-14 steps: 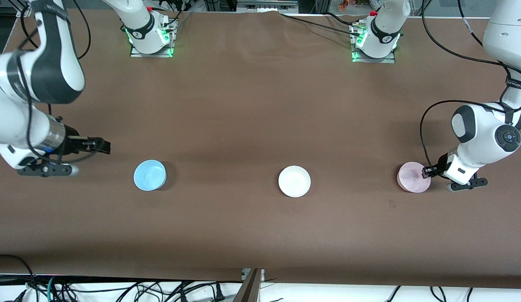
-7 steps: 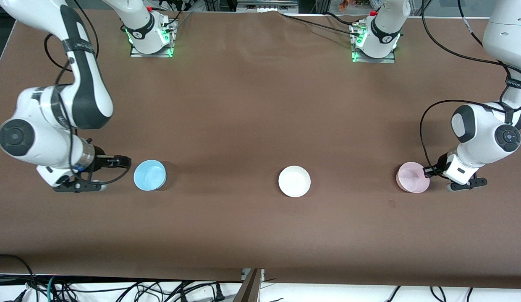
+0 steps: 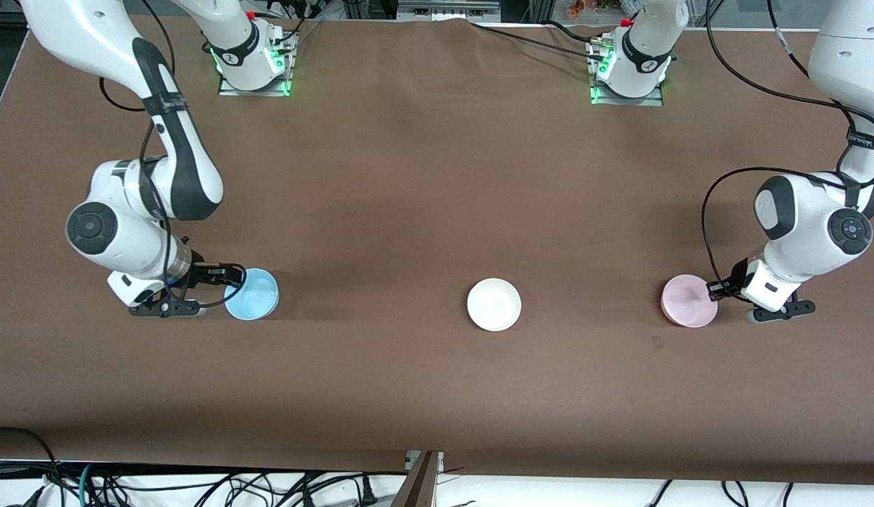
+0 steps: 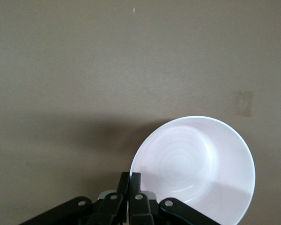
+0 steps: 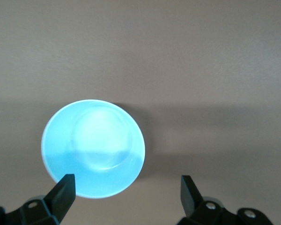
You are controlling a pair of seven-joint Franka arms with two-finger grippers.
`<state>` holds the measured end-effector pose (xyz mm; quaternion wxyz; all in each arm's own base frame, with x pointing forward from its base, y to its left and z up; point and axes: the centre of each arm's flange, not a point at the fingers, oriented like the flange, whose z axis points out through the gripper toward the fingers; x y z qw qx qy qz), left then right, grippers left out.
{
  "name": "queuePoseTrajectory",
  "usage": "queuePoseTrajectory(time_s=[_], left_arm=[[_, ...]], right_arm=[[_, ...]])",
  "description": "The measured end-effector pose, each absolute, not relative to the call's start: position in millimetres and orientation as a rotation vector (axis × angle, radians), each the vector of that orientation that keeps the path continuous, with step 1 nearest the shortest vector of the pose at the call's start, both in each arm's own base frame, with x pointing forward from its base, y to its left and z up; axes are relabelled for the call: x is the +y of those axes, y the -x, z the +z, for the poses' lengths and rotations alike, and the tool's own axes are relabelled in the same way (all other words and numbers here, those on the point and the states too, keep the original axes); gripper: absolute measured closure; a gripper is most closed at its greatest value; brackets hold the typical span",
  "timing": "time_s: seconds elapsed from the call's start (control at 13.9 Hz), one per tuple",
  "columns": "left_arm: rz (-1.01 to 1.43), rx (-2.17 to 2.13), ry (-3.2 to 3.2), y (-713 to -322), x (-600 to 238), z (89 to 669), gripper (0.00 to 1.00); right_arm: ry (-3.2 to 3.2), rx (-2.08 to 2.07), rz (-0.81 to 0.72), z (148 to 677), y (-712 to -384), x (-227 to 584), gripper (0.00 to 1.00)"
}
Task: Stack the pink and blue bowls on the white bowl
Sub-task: 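Carry the pink bowl over the white bowl while the right gripper grasps the blue bowl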
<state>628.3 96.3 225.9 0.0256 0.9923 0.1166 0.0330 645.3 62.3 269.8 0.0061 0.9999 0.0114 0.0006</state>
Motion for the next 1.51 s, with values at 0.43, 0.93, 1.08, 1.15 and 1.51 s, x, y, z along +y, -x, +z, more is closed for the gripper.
queuePoseTrajectory(time_s=[0.43, 0.93, 1.08, 1.15, 1.51], left_arm=[[0.161, 0.601, -2.932, -645.8, 0.1, 267.1, 0.97], [0.157, 0.873, -2.747, -641.5, -139.0, 319.1, 0.97], [0.143, 0.916, -2.713, -634.3, -187.7, 327.6, 0.97], [0.132, 0.929, -2.704, -628.8, -209.0, 329.5, 0.97], [0.125, 0.975, -2.743, -602.5, -273.4, 316.3, 0.97]], right_arm=[[-3.155, -0.03, 0.02, 226.3, -647.8, 56.6, 0.01], [-3.163, -0.023, 0.018, 208.2, -647.9, 56.2, 0.2], [-3.163, -0.015, 0.018, 208.1, -647.9, 56.2, 0.26], [-3.163, -0.015, 0.018, 208.1, -647.9, 56.0, 0.34], [-3.163, -0.013, 0.019, 208.3, -648.1, 55.7, 0.58]])
